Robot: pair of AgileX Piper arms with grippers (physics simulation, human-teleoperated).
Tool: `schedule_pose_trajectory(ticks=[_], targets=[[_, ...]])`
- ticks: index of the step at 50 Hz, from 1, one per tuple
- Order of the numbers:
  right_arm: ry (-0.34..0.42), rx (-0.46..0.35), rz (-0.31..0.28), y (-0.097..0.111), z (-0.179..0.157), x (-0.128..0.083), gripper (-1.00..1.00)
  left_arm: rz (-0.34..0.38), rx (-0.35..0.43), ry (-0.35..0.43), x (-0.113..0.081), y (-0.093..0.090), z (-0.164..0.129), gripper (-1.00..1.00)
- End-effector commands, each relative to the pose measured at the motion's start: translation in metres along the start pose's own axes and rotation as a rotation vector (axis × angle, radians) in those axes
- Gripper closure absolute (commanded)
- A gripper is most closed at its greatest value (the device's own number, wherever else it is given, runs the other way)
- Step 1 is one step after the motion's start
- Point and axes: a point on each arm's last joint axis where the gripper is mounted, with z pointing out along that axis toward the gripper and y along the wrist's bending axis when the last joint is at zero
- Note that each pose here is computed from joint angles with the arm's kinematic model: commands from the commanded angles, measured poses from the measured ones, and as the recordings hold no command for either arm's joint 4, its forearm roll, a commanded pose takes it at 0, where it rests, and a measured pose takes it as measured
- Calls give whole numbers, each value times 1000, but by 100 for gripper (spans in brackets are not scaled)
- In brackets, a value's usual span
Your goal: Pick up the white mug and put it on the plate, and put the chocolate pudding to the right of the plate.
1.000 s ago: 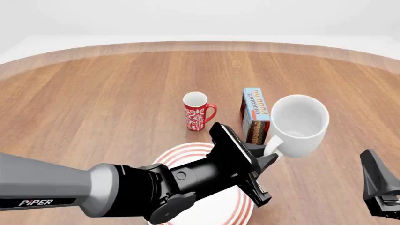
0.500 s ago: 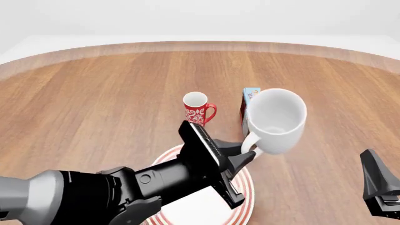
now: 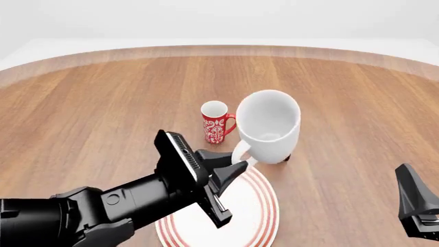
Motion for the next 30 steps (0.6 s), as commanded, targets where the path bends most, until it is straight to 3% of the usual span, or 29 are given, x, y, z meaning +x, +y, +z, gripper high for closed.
schedule_pose_trajectory(ticks=[1, 30], targets=[[0, 0, -2, 0, 0, 0, -100, 7, -49, -13, -7, 13, -25, 100], [0, -4, -9, 0, 0, 0, -100, 0, -103, 55, 11, 22, -63, 100]])
